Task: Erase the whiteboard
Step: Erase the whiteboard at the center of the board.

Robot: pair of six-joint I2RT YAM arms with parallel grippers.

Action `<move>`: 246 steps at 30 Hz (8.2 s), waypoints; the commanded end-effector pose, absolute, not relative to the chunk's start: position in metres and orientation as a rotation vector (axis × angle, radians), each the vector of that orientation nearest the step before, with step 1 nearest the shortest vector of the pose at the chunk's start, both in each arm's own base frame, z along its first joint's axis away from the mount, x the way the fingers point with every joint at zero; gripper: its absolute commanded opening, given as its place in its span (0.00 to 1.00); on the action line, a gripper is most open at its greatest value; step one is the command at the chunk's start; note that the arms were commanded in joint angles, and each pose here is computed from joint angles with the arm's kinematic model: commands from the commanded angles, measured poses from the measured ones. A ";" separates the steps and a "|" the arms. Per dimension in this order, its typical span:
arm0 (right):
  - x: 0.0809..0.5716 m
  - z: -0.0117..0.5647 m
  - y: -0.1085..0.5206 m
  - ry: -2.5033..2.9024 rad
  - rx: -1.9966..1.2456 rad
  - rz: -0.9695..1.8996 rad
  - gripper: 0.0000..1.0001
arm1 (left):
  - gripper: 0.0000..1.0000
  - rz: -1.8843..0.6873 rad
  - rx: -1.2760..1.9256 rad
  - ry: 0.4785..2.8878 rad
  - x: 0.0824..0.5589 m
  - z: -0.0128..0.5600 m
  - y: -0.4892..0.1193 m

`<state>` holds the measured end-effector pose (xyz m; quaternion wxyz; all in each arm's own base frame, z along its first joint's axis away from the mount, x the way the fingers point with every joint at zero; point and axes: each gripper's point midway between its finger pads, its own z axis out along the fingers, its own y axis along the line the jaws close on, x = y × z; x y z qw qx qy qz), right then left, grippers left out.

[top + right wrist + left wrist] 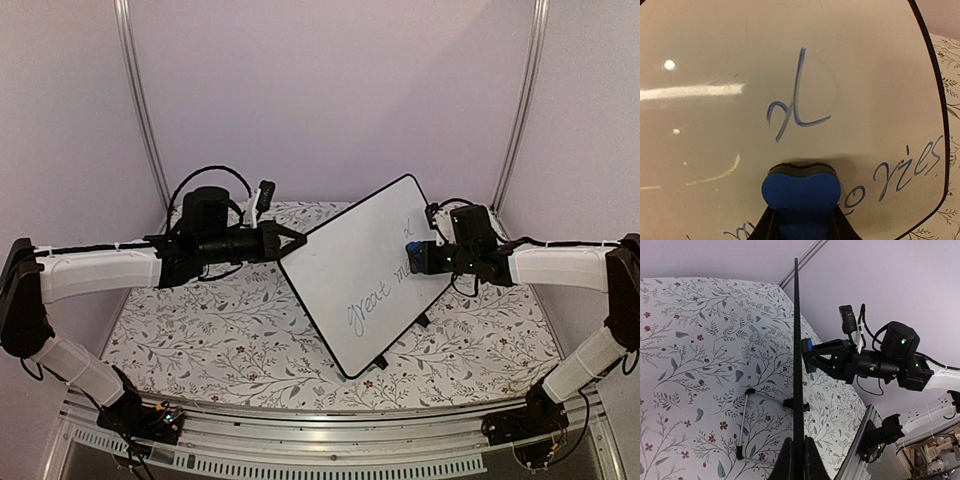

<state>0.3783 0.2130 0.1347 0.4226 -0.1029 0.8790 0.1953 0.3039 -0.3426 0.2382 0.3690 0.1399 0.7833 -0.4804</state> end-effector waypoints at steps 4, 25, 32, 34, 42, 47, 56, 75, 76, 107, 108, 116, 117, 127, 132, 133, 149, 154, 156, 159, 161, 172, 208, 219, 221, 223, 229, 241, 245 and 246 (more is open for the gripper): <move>0.396 0.152 0.217 2.174 -0.233 0.487 0.15 | 0.00 -1.365 0.548 1.934 0.266 0.259 -0.363; 0.384 0.126 0.199 2.238 -0.206 0.446 0.14 | 0.00 -1.364 0.549 1.932 0.266 0.260 -0.363; 0.393 0.138 0.205 2.208 -0.205 0.462 0.15 | 0.00 -1.367 0.549 1.935 0.266 0.259 -0.363; 0.400 0.145 0.208 2.195 -0.208 0.460 0.14 | 0.00 -1.367 0.549 1.934 0.266 0.259 -0.363; 0.430 0.170 0.215 2.160 -0.211 0.440 0.14 | 0.00 -1.364 0.548 1.933 0.266 0.259 -0.363; 0.431 0.166 0.214 2.172 -0.212 0.436 0.15 | 0.00 -1.364 0.549 1.930 0.266 0.260 -0.363; 0.394 0.137 0.203 2.238 -0.189 0.476 0.15 | 0.00 -1.364 0.548 1.928 0.266 0.261 -0.362; 0.449 0.188 0.211 2.123 -0.185 0.487 0.15 | 0.00 -1.363 0.546 1.945 0.267 0.255 -0.364; 0.450 0.189 0.212 2.120 -0.186 0.491 0.15 | 0.00 -1.366 0.549 1.942 0.267 0.256 -0.364; 0.445 0.187 0.195 2.112 -0.137 0.425 0.15 | 0.00 -1.369 0.546 1.939 0.266 0.257 -0.364; 0.453 0.187 0.190 2.105 -0.123 0.386 0.15 | 0.00 -1.367 0.547 1.940 0.267 0.257 -0.363; 0.478 0.185 0.184 2.065 -0.122 0.283 0.15 | 0.00 -1.369 0.551 1.937 0.266 0.258 -0.364; 0.479 0.183 0.182 2.063 -0.119 0.262 0.15 | 0.00 -1.368 0.550 1.938 0.266 0.258 -0.364; 0.490 0.172 0.173 2.054 -0.114 0.165 0.15 | 0.00 -1.370 0.550 1.945 0.267 0.255 -0.365; 0.491 0.171 0.189 2.080 -0.174 0.238 0.15 | 0.00 -1.367 0.549 1.946 0.267 0.255 -0.365; 0.491 0.171 0.191 2.085 -0.182 0.251 0.15 | 0.00 -1.368 0.549 1.946 0.267 0.255 -0.364; 0.461 0.177 0.235 2.107 -0.326 0.308 0.15 | 0.00 -1.370 0.546 1.949 0.267 0.254 -0.365; 0.453 0.173 0.244 2.128 -0.361 0.326 0.15 | 0.00 -1.371 0.548 1.946 0.267 0.255 -0.364; 0.449 0.171 0.250 2.134 -0.383 0.330 0.15 | 0.00 -1.371 0.548 1.944 0.267 0.255 -0.364; 0.443 0.170 0.258 2.140 -0.408 0.339 0.15 | 0.00 -1.371 0.547 1.945 0.267 0.256 -0.364; 0.439 0.170 0.264 2.141 -0.426 0.346 0.15 | 0.00 -1.372 0.548 1.943 0.266 0.256 -0.364; 0.416 0.168 0.296 2.145 -0.503 0.406 0.15 | 0.00 -1.377 0.548 1.938 0.266 0.258 -0.364; 0.254 0.152 0.434 2.109 -0.870 0.495 0.15 | 0.00 -1.372 0.542 1.925 0.265 0.263 -0.362; 0.234 0.131 0.427 2.163 -0.880 0.476 0.16 | 0.00 -1.367 0.542 1.928 0.266 0.262 -0.362; 0.232 0.129 0.422 2.173 -0.878 0.476 0.15 | 0.00 -1.367 0.542 1.928 0.266 0.261 -0.362; 0.230 0.126 0.418 2.184 -0.876 0.471 0.15 | 0.00 -1.365 0.542 1.930 0.266 0.260 -0.362; 0.226 0.120 0.403 2.207 -0.869 0.443 0.16 | 0.00 -1.367 0.541 1.936 0.266 0.259 -0.363; 0.261 0.128 0.372 2.239 -0.725 0.481 0.16 | 0.00 -1.367 0.538 1.941 0.267 0.257 -0.363; 0.286 0.133 0.355 2.244 -0.639 0.461 0.15 | 0.00 -1.364 0.536 1.937 0.267 0.258 -0.362; 0.292 0.133 0.349 2.251 -0.611 0.455 0.15 | 0.00 -1.364 0.538 1.935 0.266 0.259 -0.363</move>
